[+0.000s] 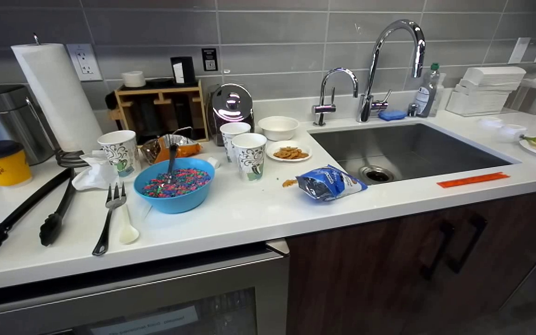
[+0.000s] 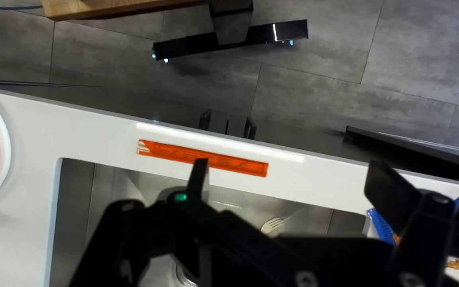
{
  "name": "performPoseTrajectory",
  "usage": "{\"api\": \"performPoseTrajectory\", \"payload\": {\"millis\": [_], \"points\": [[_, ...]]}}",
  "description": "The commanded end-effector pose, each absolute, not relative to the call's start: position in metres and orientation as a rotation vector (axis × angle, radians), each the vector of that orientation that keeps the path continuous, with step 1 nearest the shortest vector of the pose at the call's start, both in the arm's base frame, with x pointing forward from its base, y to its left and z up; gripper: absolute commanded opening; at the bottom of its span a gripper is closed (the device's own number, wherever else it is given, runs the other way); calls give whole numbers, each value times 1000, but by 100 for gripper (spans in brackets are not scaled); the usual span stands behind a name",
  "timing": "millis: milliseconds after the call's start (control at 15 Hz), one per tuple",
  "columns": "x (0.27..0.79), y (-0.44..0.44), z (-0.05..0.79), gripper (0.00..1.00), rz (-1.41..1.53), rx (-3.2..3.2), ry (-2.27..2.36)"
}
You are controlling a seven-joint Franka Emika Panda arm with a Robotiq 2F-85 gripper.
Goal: Place the packet of chopsticks in the cup to the right of the blue bowl
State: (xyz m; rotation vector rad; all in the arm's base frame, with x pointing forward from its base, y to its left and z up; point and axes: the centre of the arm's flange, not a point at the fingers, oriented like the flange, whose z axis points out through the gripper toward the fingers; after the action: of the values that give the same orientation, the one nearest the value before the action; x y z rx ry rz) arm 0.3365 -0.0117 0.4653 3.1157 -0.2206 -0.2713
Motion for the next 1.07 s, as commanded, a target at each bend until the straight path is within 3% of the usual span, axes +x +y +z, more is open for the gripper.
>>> {"api": "performPoseTrajectory", "payload": {"millis": [0,467,1000], "points": [[336,-12,465,100,-271,3116,-221],[363,-6,442,100,-216,3045,-814],[354,-43,349,100,-170,2819,-1415]]}}
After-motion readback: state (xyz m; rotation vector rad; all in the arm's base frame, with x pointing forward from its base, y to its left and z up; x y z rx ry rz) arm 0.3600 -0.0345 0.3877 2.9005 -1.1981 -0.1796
